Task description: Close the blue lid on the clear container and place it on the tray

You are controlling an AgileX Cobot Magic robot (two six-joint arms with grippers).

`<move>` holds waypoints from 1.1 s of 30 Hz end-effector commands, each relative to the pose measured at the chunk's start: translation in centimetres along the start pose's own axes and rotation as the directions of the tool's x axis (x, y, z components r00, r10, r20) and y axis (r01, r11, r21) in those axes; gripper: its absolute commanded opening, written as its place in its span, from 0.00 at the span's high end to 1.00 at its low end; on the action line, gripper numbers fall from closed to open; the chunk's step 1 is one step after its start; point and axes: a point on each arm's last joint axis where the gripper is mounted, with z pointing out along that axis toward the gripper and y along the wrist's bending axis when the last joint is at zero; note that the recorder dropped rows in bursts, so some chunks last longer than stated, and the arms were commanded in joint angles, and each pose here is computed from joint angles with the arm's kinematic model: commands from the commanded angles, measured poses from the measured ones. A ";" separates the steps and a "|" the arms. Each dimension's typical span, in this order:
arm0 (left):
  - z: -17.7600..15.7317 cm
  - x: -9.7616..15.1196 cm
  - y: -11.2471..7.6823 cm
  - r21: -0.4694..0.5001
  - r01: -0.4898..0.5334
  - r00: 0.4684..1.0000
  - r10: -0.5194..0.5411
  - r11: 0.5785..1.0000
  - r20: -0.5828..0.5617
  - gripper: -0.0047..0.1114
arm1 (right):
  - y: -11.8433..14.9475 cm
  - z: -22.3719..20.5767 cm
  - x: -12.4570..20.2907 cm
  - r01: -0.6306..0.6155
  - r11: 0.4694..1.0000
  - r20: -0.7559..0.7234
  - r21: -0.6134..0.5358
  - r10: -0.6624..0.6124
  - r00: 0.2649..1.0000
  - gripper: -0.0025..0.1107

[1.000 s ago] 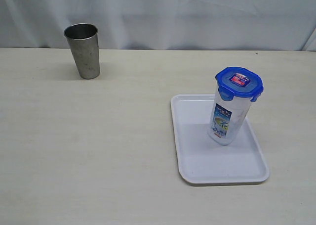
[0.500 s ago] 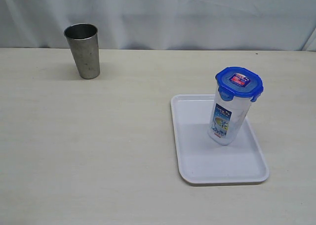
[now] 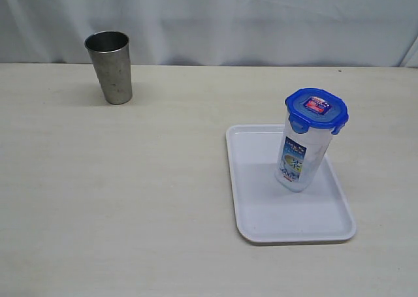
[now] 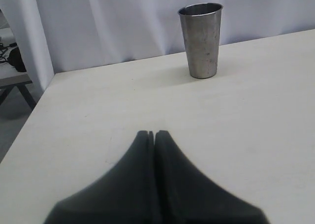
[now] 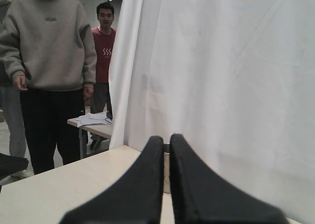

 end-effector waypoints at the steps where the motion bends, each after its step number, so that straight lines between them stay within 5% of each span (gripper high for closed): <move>1: 0.0 0.0 0.0 -0.005 0.007 1.000 -0.007 1.000 0.003 0.96 | 0.0 0.0 0.1 -0.004 1.000 0.000 0.005 0.004 1.000 0.94; 27: 0.0 0.1 0.0 -0.005 0.007 1.000 -0.007 1.000 -0.001 0.96 | -0.1 0.0 0.2 0.011 1.000 -0.001 0.016 -0.011 1.000 0.94; 33: 0.0 0.1 0.0 -0.005 0.007 1.000 -0.007 1.000 -0.001 0.96 | -0.8 1.2 1.9 0.125 0.919 0.202 0.373 -0.212 0.956 0.94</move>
